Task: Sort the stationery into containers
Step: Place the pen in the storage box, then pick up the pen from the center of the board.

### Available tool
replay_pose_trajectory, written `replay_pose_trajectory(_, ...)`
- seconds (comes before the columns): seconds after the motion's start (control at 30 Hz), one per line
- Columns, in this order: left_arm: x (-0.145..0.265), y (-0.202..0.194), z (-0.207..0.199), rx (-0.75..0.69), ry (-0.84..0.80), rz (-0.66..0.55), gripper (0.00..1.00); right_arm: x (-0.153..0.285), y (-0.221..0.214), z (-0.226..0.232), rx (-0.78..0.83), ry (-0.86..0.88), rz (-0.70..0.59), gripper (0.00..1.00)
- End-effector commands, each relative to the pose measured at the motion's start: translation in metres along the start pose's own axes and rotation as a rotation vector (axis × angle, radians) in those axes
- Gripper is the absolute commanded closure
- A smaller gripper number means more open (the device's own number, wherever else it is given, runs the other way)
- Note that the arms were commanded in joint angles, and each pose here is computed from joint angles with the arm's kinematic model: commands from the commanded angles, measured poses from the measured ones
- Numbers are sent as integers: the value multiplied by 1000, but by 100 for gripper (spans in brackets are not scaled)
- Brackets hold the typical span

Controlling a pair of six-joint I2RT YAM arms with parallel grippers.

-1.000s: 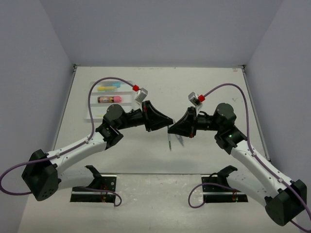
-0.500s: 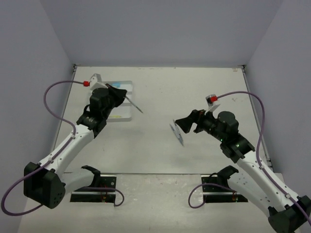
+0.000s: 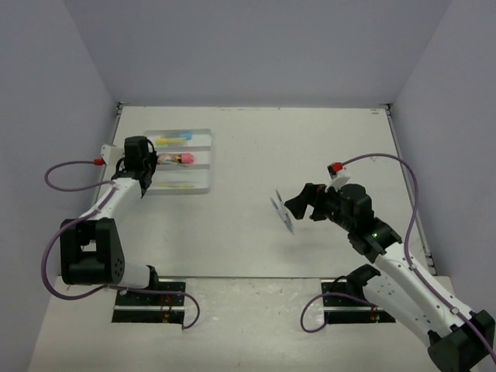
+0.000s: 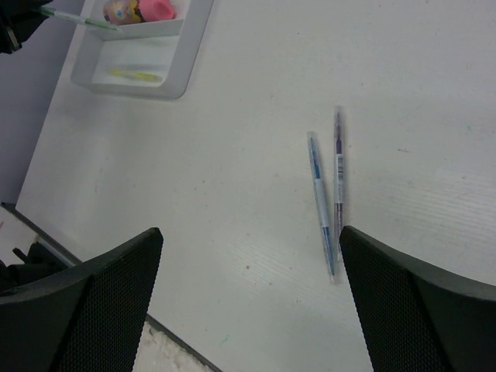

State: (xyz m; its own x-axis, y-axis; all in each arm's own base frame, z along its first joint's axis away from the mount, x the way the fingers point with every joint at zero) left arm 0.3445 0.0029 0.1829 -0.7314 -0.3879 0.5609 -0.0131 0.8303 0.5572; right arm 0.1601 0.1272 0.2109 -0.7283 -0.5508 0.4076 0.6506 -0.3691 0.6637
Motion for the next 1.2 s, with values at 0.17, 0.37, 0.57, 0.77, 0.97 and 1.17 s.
replay_pose_trajectory(0.17, -11, -15, 39, 105, 47, -27, 40, -21, 3, -9, 82, -203, 216, 25)
replay_pose_trajectory(0.37, 1, -13, 35, 92, -11, 20, 12, -55, 3, -18, 137, -394, 360, 46)
replay_pose_trajectory(0.57, 41, 4, 6, -33, -262, 62, 0, -95, 0, -27, 186, -483, 459, 71)
replay_pose_trajectory(0.77, 77, 7, -7, -186, -477, 146, 0, -121, -12, -37, 203, -525, 541, 72)
replay_pose_trajectory(0.97, 95, 0, -2, -268, -593, 217, 0, -136, -18, -43, 201, -551, 597, 73)
replay_pose_trajectory(1.17, 110, -2, 4, -330, -669, 242, 0, -149, -26, -52, 208, -612, 703, 77)
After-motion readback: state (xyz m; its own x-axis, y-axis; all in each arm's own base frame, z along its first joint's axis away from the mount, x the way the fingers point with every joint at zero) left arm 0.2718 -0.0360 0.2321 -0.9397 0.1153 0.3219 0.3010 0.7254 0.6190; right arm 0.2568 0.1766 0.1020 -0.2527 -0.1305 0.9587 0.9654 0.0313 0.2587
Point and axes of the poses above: each gripper's point midway between its finger pads, its own x axis back along the fingers, its own z axis along the line the jaws close on, y = z × x, the point moved 9 cm from there along x, back along the fingers, and after that the axes turned 9 degrees about -x, right-handed, at the moved point
